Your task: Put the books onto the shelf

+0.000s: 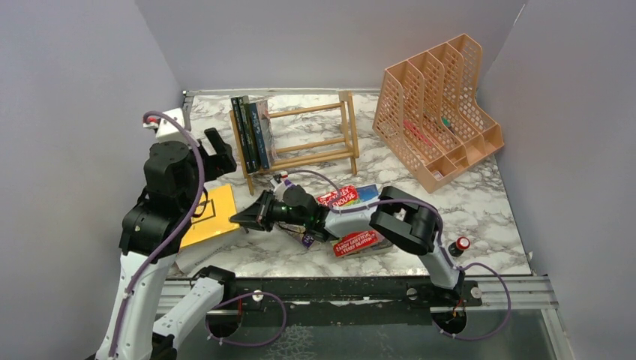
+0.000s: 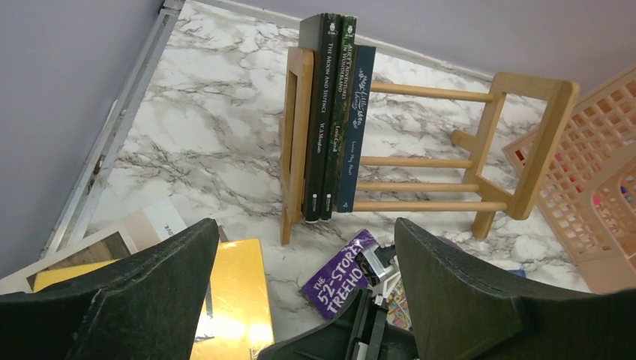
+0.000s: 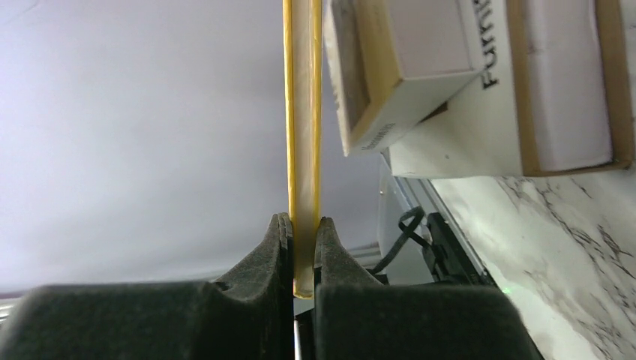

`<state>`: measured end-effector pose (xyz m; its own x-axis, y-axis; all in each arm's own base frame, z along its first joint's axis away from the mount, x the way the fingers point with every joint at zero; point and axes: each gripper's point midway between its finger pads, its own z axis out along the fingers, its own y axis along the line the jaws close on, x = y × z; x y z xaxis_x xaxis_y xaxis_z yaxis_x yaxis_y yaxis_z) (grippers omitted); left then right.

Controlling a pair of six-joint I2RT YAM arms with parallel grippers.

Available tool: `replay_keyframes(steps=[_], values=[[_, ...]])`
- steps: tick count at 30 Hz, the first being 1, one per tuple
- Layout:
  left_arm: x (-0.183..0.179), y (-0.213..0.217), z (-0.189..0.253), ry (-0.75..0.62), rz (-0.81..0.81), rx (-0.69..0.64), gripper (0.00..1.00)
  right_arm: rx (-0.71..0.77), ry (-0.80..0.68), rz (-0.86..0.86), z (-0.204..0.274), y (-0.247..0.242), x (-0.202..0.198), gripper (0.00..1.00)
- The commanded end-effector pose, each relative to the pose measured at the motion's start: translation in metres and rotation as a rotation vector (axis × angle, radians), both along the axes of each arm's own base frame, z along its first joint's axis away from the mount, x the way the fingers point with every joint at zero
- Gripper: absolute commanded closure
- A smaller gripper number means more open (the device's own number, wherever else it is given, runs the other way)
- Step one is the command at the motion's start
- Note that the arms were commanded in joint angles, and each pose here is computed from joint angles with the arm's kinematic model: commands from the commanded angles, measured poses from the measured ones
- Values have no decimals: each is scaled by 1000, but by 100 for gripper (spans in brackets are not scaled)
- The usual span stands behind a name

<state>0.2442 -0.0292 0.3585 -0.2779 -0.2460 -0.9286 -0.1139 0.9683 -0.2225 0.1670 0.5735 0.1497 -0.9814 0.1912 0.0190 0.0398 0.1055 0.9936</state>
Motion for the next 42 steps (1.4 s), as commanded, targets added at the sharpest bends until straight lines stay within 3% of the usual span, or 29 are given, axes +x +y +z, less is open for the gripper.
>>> replay_keyframes(steps=[1, 9, 18, 24, 34, 42], values=[[-18, 13, 21, -86, 73, -79, 13, 317, -162, -11, 117, -14, 6, 99], [-43, 19, 45, -196, 110, -223, 13, 396, -249, -55, 155, -37, 19, 99], [-41, -61, 75, -238, -326, -332, 11, 475, -364, -223, 204, -97, 73, 99], [-43, -90, 81, -249, -474, -414, 10, 489, -412, -353, 227, -141, 106, 99], [-13, -114, 44, -111, -464, -616, 8, 585, -369, -466, 255, -200, 128, 99], [23, -120, 44, -245, -453, -719, 7, 617, -336, -442, 258, -219, 108, 99]])
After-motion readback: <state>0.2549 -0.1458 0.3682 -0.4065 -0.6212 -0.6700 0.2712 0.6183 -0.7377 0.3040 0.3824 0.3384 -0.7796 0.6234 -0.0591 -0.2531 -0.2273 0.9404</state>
